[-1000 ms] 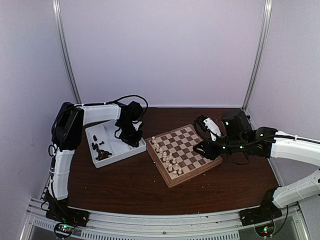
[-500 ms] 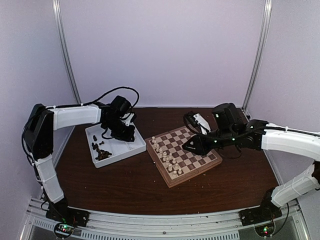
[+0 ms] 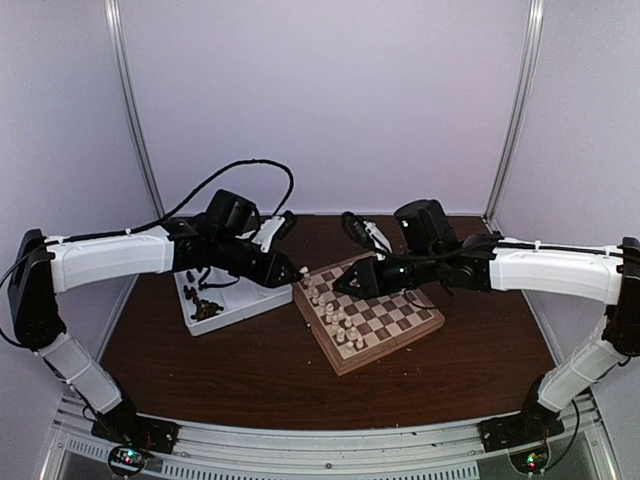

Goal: Set up the chess pieces on the board
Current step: Place the chess piece on the chessboard.

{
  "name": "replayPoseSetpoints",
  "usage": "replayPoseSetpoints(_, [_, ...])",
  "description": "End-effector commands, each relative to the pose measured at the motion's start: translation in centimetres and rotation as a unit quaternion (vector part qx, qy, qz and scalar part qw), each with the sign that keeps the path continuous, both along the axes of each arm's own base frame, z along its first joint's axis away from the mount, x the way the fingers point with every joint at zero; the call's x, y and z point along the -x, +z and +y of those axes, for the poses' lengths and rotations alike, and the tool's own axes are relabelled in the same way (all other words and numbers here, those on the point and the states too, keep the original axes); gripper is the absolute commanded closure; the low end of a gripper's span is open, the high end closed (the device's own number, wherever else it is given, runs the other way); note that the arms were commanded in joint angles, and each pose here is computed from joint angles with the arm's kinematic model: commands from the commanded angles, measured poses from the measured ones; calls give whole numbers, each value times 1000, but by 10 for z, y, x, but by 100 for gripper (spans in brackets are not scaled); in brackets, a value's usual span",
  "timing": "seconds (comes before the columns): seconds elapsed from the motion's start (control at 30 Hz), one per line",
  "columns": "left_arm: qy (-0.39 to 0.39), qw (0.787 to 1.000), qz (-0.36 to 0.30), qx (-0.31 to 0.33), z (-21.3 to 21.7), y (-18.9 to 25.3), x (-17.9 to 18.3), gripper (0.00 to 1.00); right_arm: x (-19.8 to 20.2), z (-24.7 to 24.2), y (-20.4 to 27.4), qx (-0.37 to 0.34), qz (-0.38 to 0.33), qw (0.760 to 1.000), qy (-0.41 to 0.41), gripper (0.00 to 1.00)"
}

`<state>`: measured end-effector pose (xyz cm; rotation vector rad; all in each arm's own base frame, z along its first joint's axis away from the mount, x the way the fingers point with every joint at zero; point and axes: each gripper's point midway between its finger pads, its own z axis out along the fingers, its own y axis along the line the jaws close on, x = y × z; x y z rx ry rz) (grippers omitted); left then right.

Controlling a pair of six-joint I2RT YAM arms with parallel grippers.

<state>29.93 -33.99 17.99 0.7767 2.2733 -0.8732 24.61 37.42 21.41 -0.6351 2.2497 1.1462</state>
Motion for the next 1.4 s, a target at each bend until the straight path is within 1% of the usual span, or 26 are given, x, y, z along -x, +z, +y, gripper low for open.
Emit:
replayPoseSetpoints(0.0, [-39,995,-67,58,-24,31,13,88,-8,16,36,-57,-3,998,-12,66])
replayPoseSetpoints(0.13, [-48,993,-77,78,-32,38,20,88,-12,20,44,-77,-2,997,-21,65])
replayPoseSetpoints(0.27, [-59,991,-85,83,-39,40,25,88,-15,26,44,-87,5,996,-21,69])
replayPoseSetpoints(0.77, [-87,987,-94,95,-46,44,36,88,-25,32,34,-79,13,996,-35,69])
replayPoseSetpoints(0.9, [-95,986,-96,97,-48,45,40,87,-26,33,35,-83,15,996,-37,71])
replayPoseSetpoints(0.97, [-96,986,-98,96,-48,46,41,87,-26,34,35,-85,17,996,-37,74])
replayPoseSetpoints(1.2, [-97,985,-102,98,-49,48,41,87,-26,35,33,-85,21,996,-37,75])
replayPoseSetpoints(1.3, [-97,985,-102,98,-49,48,41,88,-26,35,31,-84,23,996,-36,79])
replayPoseSetpoints(1.37, [-97,985,-102,98,-49,48,41,87,-26,35,30,-84,24,996,-36,79])
